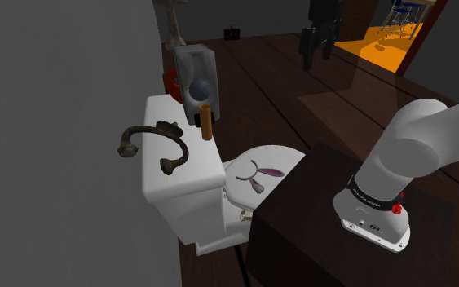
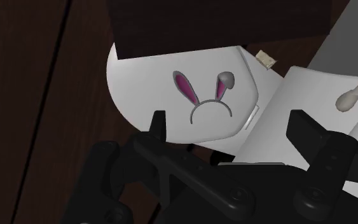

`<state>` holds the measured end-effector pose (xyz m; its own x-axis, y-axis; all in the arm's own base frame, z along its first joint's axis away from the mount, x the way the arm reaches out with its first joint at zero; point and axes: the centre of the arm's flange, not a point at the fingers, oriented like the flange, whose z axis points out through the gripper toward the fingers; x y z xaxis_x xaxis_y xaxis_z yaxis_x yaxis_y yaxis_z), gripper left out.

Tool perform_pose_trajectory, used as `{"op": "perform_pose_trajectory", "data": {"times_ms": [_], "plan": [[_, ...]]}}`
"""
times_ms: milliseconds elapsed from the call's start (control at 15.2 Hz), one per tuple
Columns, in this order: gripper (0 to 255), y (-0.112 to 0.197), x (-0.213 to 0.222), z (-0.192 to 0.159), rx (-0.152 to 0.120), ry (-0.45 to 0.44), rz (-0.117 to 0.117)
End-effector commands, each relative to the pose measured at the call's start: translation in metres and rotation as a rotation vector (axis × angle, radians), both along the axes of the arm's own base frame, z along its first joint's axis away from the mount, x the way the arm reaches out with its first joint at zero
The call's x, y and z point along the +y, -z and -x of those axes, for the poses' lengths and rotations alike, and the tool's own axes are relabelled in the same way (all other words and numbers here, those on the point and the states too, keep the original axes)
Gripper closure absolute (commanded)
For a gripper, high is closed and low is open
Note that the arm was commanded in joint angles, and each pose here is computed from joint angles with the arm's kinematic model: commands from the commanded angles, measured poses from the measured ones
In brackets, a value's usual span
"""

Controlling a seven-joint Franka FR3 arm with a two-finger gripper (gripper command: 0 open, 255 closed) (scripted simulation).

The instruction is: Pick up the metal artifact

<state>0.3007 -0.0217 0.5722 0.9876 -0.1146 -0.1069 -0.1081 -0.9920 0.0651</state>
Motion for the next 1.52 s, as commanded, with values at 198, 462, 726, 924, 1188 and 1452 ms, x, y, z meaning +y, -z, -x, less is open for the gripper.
{"op": "perform_pose_trajectory", "data": {"times_ms": [198, 462, 726, 924, 1188, 1452], "plan": [[0, 0.021, 0.022, -0.014, -0.038, -0.023, -0.029], [0, 0.048, 0.052, -0.033, -0.09, -0.053, -0.067], [0, 0.073, 0.085, -0.052, -0.141, -0.083, -0.105], [0, 0.09, 0.11, -0.067, -0.179, -0.105, -0.134], [0, 0.11, 0.144, -0.087, -0.231, -0.135, -0.173], [0, 0.128, 0.181, -0.106, -0.282, -0.165, -0.211]]}}
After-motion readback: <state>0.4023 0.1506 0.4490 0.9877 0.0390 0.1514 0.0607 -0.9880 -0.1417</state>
